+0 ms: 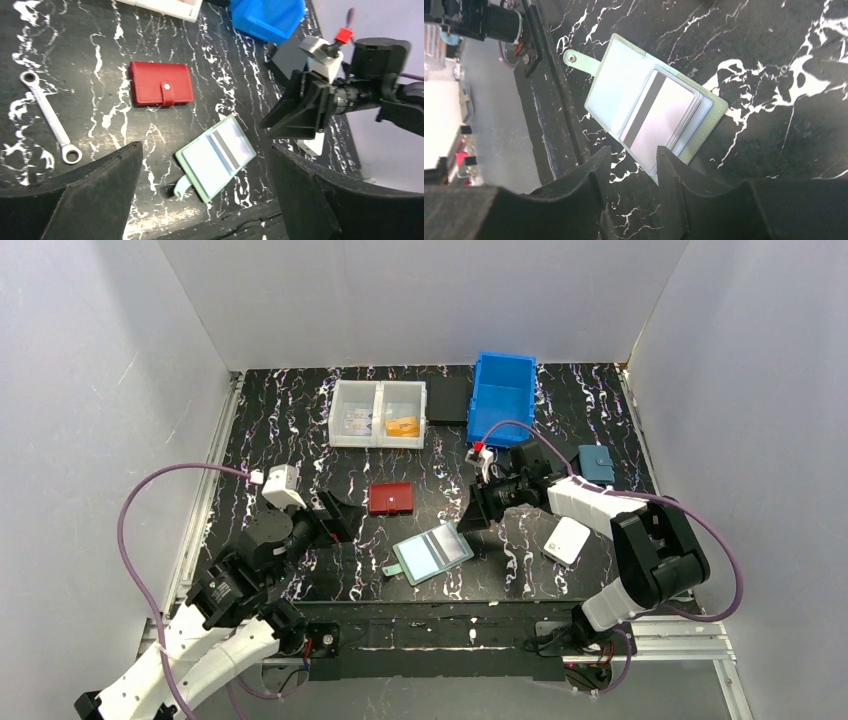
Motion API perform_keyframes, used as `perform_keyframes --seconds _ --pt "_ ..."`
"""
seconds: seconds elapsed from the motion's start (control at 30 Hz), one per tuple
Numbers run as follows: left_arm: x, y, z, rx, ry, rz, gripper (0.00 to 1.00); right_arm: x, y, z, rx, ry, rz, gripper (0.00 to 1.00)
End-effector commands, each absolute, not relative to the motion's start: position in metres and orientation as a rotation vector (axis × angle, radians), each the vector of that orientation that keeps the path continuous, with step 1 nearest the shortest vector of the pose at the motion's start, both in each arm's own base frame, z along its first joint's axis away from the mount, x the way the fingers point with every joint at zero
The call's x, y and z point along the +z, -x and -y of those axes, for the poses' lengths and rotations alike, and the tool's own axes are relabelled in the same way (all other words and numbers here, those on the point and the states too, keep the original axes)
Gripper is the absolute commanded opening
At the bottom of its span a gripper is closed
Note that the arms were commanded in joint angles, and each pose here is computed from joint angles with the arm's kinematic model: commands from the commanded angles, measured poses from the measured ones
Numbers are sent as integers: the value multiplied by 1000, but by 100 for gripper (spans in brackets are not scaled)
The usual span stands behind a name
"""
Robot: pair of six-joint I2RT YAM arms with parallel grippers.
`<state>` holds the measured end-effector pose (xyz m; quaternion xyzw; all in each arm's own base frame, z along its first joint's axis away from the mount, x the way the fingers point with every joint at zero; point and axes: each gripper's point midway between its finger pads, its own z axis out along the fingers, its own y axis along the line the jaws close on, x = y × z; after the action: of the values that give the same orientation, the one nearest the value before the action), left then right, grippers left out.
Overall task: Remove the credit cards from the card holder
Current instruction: Remove the credit card from the card holder.
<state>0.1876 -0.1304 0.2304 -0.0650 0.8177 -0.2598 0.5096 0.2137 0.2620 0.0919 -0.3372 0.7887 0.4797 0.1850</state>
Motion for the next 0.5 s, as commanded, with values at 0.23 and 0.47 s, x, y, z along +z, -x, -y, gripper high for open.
perform_keyframes --seconds 0.23,0.47 --pt "222 -203 130 -469 60 -2059 95 107 -208 -258 1391 1198 -2034 49" --pt "227 -216 138 -509 56 -2052 95 110 -206 -251 1376 1268 -1992 52"
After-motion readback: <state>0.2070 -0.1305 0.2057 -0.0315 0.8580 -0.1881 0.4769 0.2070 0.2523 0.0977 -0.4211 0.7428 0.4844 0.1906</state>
